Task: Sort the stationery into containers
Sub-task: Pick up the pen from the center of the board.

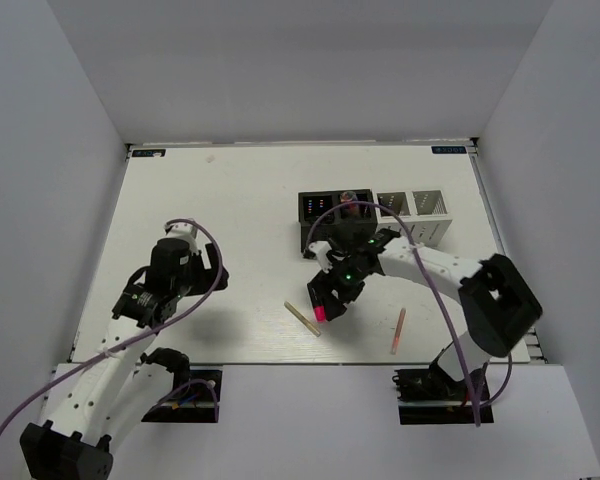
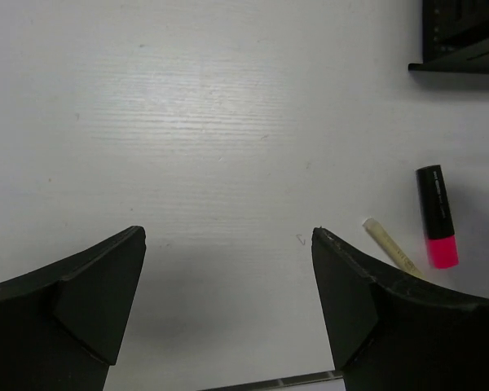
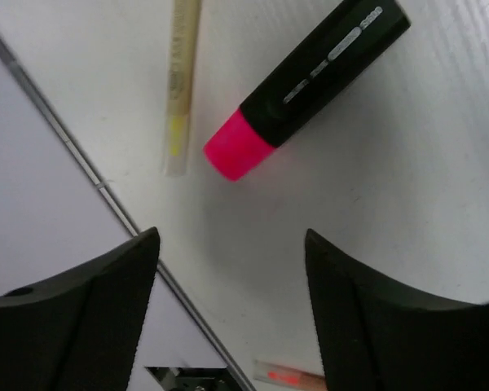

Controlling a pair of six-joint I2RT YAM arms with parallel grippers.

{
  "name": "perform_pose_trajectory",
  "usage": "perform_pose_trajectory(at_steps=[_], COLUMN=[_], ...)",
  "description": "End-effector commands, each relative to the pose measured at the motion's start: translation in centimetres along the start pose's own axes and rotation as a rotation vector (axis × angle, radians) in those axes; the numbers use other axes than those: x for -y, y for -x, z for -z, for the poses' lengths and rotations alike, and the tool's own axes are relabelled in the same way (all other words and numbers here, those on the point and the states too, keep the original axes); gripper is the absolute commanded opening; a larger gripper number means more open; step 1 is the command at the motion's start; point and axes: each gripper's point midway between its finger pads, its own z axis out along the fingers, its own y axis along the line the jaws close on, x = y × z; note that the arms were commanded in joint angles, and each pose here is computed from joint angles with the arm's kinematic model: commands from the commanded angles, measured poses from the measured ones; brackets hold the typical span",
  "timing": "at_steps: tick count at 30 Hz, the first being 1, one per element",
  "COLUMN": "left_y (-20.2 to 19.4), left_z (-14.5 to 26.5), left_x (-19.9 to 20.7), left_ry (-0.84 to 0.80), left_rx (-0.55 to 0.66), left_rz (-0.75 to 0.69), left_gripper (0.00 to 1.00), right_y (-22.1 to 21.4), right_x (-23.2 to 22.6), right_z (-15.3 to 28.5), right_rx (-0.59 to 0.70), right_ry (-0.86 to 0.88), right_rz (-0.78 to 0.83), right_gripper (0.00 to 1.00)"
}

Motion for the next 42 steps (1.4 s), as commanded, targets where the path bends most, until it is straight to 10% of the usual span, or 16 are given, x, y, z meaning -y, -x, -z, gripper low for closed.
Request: perform_pose_trajectory(at_steps=[1, 2, 9, 42], left_y=[-2.5, -2.9, -2.6, -2.4], left_z=[0.0, -0.1, -0.1, 0.2], left_x=[-1.0, -1.4, -1.9, -1.1], left_ry=[0.002, 0.006, -0.014, -0.071], left_rx=[-0.075, -0.08, -0.033, -0.024], left_rz=[0.038, 0.053, 0.086, 0.102], left_gripper=[0.94, 0.94, 0.94, 0.94], right_y=[3.4, 3.6, 5.8, 0.4], right_x=[1.1, 1.1, 2.8, 4.1], right_z=[0.1, -0.5, -2.3, -8.5], right_rx=[0.034, 0.032, 0.092, -0.161], right_ry=[-0.147, -0.161, -0.354, -0.428], right_rz=[-0.035, -0.066, -0.094, -0.259], right_gripper=[0.76, 0.89, 0.91, 0.25])
